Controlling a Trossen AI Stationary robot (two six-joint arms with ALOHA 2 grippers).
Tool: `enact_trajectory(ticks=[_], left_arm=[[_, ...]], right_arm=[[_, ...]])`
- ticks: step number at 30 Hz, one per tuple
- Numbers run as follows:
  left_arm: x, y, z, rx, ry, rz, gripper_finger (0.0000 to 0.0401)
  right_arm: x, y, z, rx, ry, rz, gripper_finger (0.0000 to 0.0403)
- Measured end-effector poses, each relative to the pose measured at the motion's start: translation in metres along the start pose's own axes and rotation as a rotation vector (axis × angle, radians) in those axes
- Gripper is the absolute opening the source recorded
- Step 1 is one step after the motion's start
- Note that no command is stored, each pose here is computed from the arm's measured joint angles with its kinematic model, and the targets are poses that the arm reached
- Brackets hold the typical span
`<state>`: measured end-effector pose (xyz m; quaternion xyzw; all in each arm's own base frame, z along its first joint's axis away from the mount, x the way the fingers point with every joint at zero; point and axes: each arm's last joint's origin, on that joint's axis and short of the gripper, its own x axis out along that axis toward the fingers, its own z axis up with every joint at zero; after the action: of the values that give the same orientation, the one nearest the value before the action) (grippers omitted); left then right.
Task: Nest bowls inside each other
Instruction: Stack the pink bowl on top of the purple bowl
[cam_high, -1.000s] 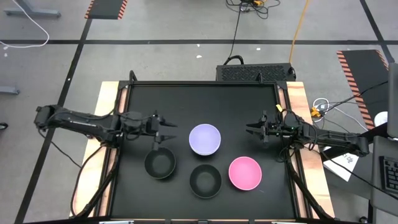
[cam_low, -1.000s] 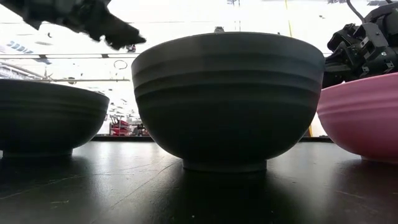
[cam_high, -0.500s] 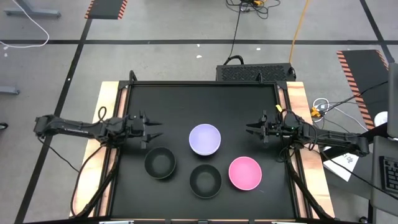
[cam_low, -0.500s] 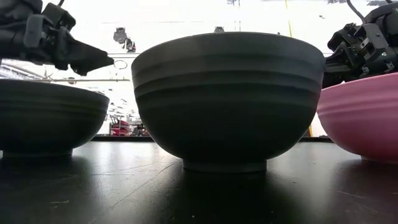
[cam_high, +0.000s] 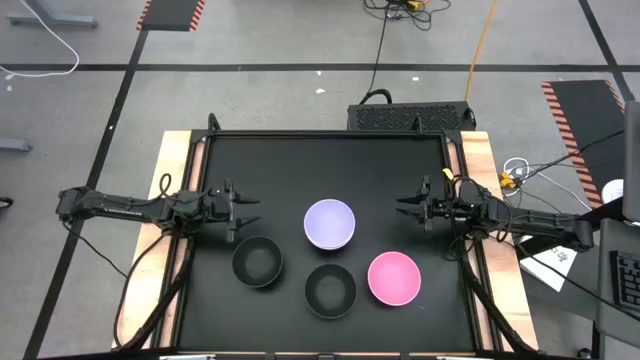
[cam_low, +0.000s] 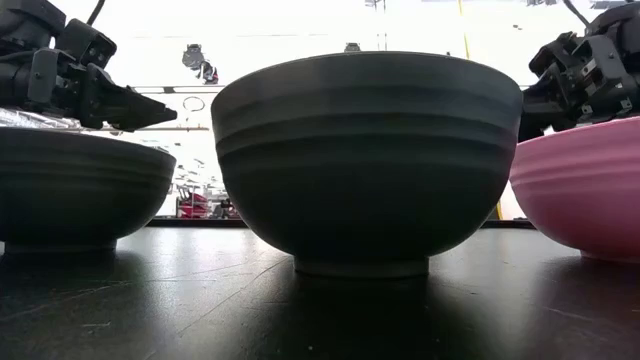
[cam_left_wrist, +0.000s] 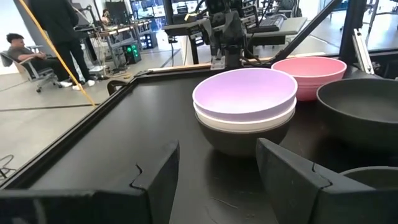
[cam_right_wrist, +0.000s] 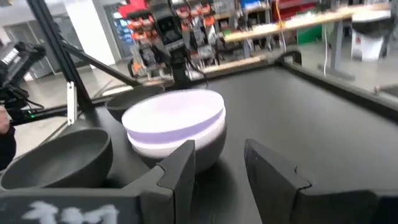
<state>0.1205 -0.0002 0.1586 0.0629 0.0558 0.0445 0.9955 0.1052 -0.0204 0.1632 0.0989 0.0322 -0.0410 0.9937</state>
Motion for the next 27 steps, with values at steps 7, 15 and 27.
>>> enact_trajectory(ticks=[7,15,27], left_arm=[[0.000,0.000,0.000,0.002,0.000,-0.003,0.0216],[0.000,0.000,-0.002,-0.005,0.016,-0.006,0.0216],[0.000,0.000,-0.003,-0.004,0.027,-0.008,0.0216]], right_arm=[[-0.001,0.004,0.013,-0.015,-0.131,0.056,0.0130],[-0.004,0.019,0.040,-0.004,-0.091,0.274,0.0130],[0.011,0.038,0.080,0.068,0.279,0.196,0.0130]])
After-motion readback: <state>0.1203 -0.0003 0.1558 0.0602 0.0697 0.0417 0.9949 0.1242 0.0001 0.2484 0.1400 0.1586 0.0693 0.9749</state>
